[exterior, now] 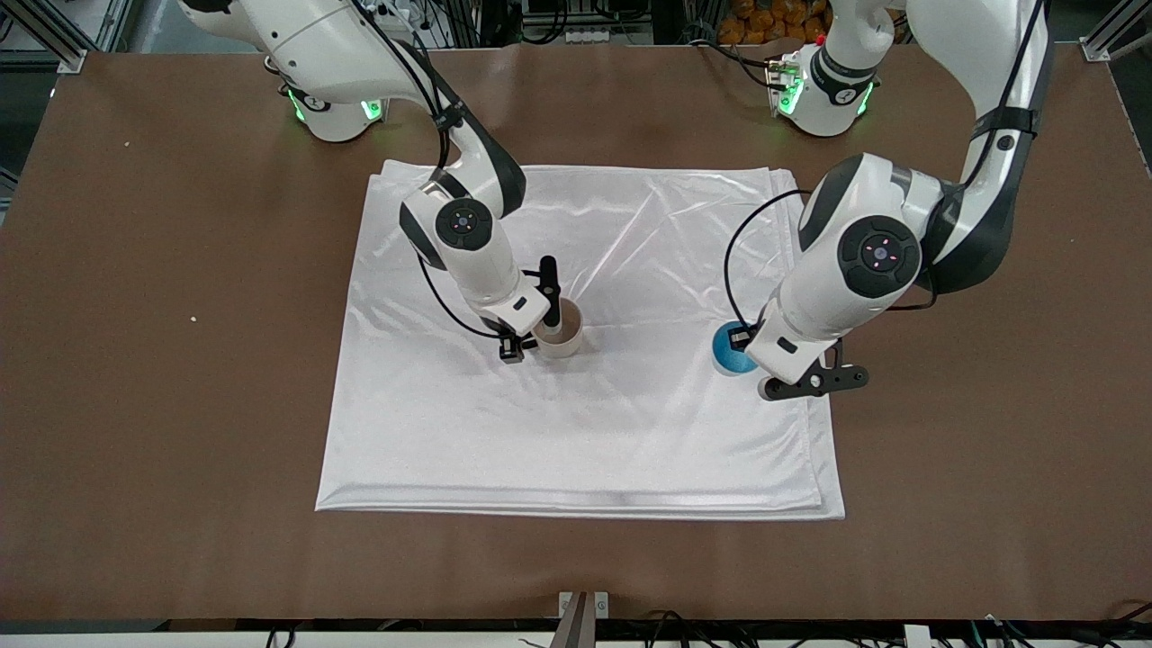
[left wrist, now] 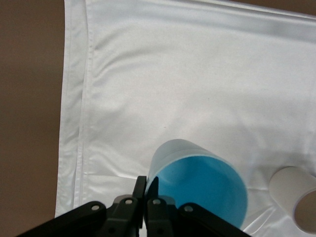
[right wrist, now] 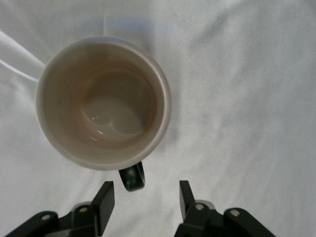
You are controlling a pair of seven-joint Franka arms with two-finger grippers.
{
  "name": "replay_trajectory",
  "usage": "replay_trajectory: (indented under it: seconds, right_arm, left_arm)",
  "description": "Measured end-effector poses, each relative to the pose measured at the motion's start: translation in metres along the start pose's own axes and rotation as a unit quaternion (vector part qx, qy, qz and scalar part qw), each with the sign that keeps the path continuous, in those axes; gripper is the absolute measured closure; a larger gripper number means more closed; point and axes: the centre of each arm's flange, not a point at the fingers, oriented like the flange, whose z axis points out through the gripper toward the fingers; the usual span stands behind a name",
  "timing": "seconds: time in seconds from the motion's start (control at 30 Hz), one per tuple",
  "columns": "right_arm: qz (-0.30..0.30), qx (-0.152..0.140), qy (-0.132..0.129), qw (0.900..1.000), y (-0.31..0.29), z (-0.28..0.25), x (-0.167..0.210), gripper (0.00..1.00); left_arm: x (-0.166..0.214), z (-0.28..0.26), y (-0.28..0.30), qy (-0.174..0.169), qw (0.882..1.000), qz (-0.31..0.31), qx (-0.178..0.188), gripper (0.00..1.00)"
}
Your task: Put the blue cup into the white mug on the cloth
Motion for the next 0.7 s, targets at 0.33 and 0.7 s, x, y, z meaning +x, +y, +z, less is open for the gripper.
replay_trajectory:
  seconds: [0.33, 0.7]
  right_arm:
    - [0.021, -0.010, -0.016, 1.000, 0.033, -0.087, -0.048, 0.00]
    - [0.077, -0.006, -0.037, 0.996, 0.052, -0.188, -0.135, 0.00]
  left_arm:
    - [-0.023, 0.003, 0.035, 0.001, 1.000, 0.006, 0.005, 0.96]
    - [-0.056, 0.011, 0.080, -0.003, 1.000, 0.002, 0.010, 0.96]
